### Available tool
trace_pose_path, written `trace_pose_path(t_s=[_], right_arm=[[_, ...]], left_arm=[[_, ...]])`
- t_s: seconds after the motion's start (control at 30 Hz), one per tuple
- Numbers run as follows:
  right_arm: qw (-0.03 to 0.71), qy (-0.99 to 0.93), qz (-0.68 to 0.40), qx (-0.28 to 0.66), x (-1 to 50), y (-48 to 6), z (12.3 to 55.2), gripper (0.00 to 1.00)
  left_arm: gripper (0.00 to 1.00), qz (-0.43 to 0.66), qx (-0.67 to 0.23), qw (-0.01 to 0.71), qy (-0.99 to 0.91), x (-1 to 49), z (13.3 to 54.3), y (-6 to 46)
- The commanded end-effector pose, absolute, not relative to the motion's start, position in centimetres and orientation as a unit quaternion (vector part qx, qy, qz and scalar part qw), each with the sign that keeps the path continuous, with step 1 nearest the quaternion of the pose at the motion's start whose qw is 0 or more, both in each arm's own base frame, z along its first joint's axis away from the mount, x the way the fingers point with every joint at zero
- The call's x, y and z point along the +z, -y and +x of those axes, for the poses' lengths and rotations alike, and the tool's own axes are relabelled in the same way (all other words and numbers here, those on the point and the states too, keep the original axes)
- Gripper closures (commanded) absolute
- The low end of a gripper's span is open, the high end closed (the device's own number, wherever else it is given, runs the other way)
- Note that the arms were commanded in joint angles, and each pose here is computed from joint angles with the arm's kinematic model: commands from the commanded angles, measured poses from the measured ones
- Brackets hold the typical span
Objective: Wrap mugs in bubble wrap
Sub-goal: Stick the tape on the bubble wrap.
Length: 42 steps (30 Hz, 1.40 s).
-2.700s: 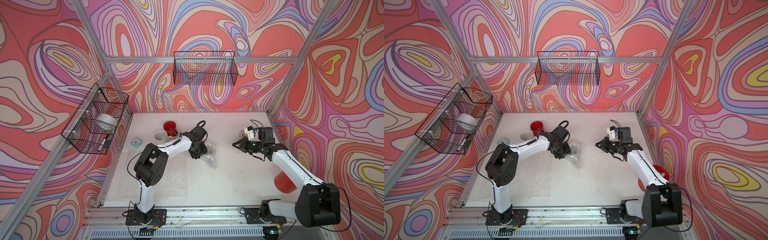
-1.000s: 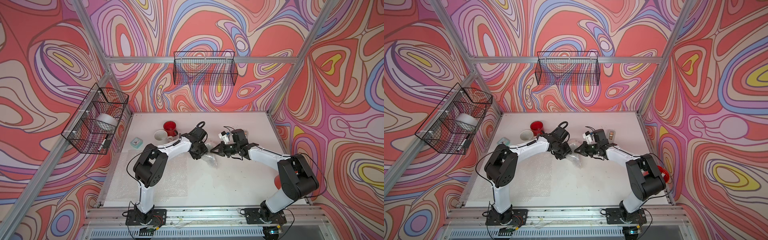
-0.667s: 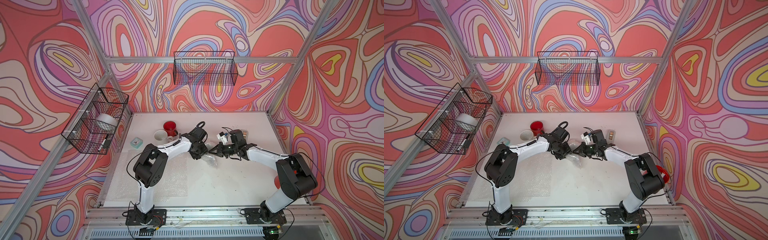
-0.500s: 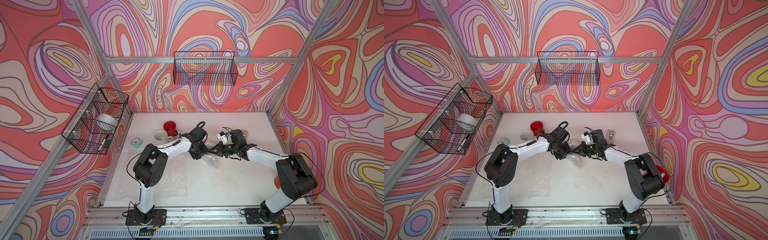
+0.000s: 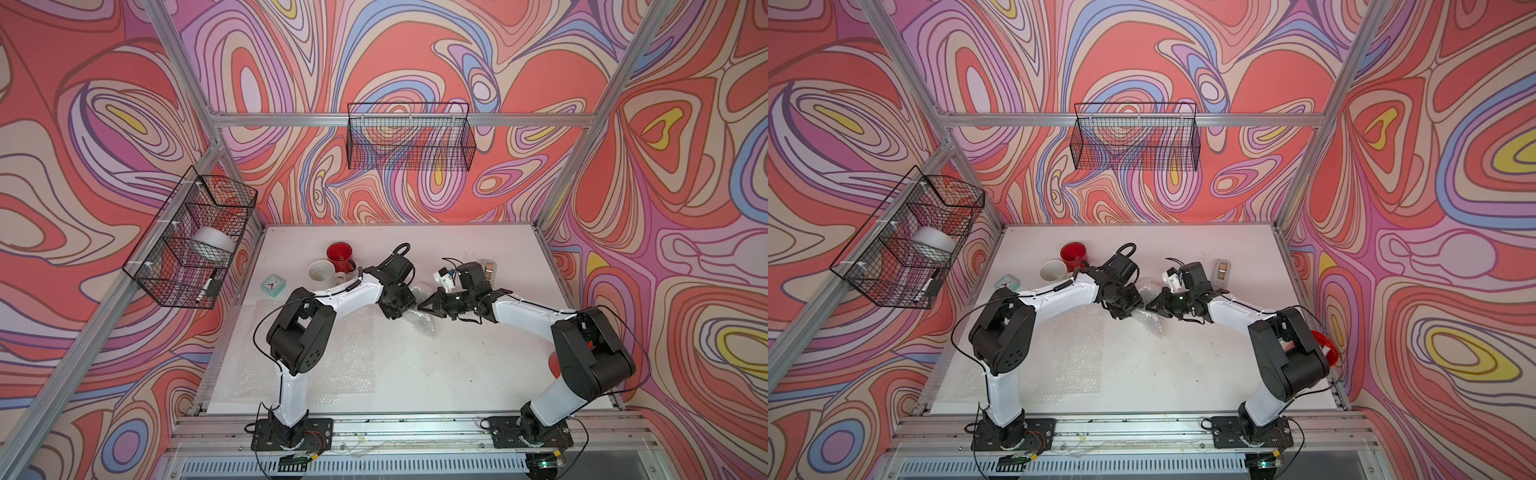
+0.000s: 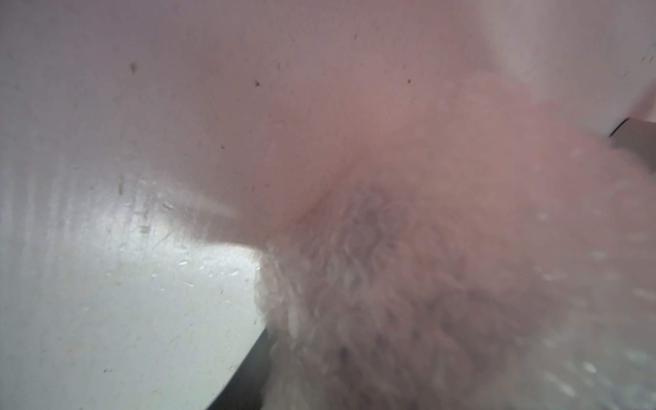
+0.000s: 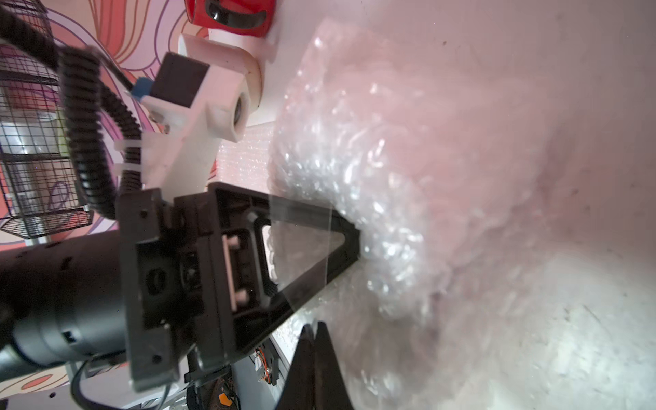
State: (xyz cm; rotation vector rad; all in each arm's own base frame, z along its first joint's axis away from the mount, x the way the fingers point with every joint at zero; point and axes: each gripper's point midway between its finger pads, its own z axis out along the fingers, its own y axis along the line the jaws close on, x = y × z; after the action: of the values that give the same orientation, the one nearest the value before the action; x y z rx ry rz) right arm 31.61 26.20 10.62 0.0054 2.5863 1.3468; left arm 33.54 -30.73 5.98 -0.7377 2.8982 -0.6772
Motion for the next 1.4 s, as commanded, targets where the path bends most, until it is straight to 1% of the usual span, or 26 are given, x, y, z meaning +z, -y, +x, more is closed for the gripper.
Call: trace_pose_path(t_s=[0.0, 0.33, 0.47, 0.6, 0.7, 0.8, 0.87, 0.93, 1.2, 1.3, 1.37], right_arm=[[0.106, -0.914, -0.018, 0.391, 7.8, -25.4, 30.7, 1.0], [0.136, -0.946, -0.069, 0.287, 5.7, -24.7, 30.1, 1.0], [0.152, -0.942, -0.067, 0.293, 6.7, -24.9, 30.4, 1.0], [0.183, -0.933, -0.065, 0.304, 9.1, -25.2, 31.3, 0.99], [0.198, -0.927, -0.065, 0.312, 10.5, -25.5, 31.8, 0.93], [0.206, -0.925, -0.063, 0.314, 11.4, -25.6, 32.2, 0.9], [0.21, -0.923, -0.062, 0.316, 11.8, -25.7, 32.4, 0.85], [0.213, -0.921, -0.061, 0.32, 12.2, -25.8, 32.5, 0.78], [0.24, -0.917, -0.057, 0.313, 14.0, -25.5, 33.2, 0.59], [0.249, -0.916, -0.053, 0.31, 14.5, -25.5, 33.7, 0.55], [0.261, -0.915, -0.047, 0.303, 15.0, -25.1, 33.9, 0.54]], left_arm=[[0.55, -0.247, -0.199, 0.023, -0.948, 5.0, 32.5, 30.3], [0.54, -0.247, -0.198, 0.022, -0.948, 4.9, 32.5, 30.3], [0.55, -0.246, -0.197, 0.022, -0.949, 4.8, 32.5, 30.3], [0.55, -0.247, -0.197, 0.021, -0.949, 4.8, 32.5, 30.3], [0.54, -0.246, -0.197, 0.02, -0.949, 4.8, 32.4, 30.3], [0.55, -0.247, -0.196, 0.02, -0.949, 4.7, 32.4, 30.2], [0.55, -0.246, -0.197, 0.02, -0.949, 4.8, 32.4, 30.3], [0.55, -0.245, -0.196, 0.02, -0.949, 4.7, 32.4, 30.2], [0.55, -0.245, -0.197, 0.019, -0.949, 4.7, 32.5, 30.3], [0.55, -0.244, -0.197, 0.019, -0.95, 4.6, 32.4, 30.3], [0.55, -0.242, -0.198, 0.019, -0.95, 4.7, 32.4, 30.4]])
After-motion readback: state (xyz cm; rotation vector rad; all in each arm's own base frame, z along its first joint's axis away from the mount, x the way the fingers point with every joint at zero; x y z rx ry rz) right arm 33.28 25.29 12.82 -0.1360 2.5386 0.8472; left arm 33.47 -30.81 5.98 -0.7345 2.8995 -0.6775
